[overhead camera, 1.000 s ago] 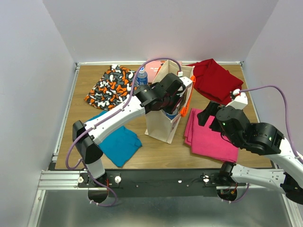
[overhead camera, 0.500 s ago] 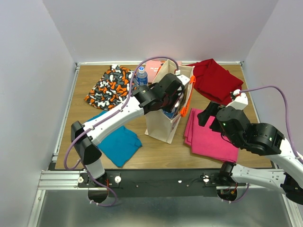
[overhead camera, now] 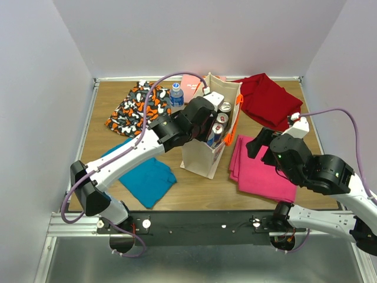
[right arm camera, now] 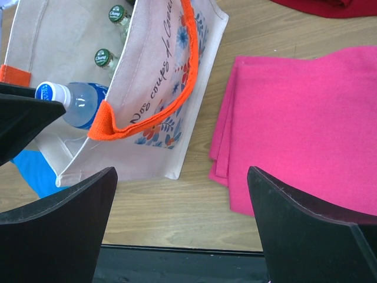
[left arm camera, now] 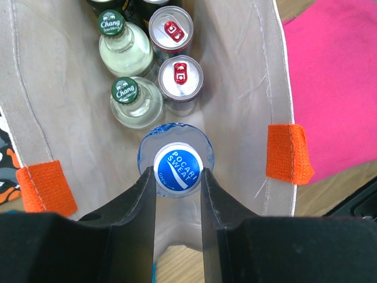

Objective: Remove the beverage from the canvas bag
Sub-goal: Take out the drink from the canvas bag.

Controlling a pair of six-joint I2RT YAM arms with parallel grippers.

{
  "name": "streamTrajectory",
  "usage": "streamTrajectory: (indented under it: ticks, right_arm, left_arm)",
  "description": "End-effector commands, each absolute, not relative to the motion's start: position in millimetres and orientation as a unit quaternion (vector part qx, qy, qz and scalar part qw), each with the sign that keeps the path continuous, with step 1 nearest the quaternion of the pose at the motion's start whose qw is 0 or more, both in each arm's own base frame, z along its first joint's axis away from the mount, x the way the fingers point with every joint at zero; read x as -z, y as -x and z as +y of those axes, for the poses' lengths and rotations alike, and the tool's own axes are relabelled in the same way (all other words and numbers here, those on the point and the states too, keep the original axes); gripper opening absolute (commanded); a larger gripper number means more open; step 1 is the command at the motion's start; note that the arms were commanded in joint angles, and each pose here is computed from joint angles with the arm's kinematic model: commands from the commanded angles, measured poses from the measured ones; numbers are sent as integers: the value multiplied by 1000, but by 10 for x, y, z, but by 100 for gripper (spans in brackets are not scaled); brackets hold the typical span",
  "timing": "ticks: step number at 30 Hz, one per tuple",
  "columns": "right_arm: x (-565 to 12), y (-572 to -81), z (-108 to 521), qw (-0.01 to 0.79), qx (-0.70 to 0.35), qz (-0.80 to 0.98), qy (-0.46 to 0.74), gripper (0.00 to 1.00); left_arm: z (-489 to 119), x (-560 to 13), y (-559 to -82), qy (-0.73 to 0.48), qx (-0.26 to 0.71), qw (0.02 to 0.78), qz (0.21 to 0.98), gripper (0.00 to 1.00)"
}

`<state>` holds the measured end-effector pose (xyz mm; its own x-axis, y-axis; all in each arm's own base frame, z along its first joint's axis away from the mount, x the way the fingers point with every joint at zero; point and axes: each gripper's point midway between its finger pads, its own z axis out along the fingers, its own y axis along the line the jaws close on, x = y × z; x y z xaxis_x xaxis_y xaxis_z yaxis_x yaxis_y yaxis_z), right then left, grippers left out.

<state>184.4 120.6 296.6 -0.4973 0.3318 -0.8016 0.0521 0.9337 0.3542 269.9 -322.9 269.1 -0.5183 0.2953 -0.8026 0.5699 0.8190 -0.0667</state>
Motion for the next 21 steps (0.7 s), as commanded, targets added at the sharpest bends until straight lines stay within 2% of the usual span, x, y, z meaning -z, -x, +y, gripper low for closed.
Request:
streamTrajectory:
  ticks: [1, 21]
  right_arm:
    - [-2940, -1835, 1185, 489, -144, 851, -122, 100]
    - [-2919, -1841, 1192, 489, -144, 851, -123, 100]
  left_arm:
    - [-3310, -3307, -2792, -204, 221, 506, 808, 0]
    - [-3239, -3619, -2710, -228, 228, 522, 790, 0]
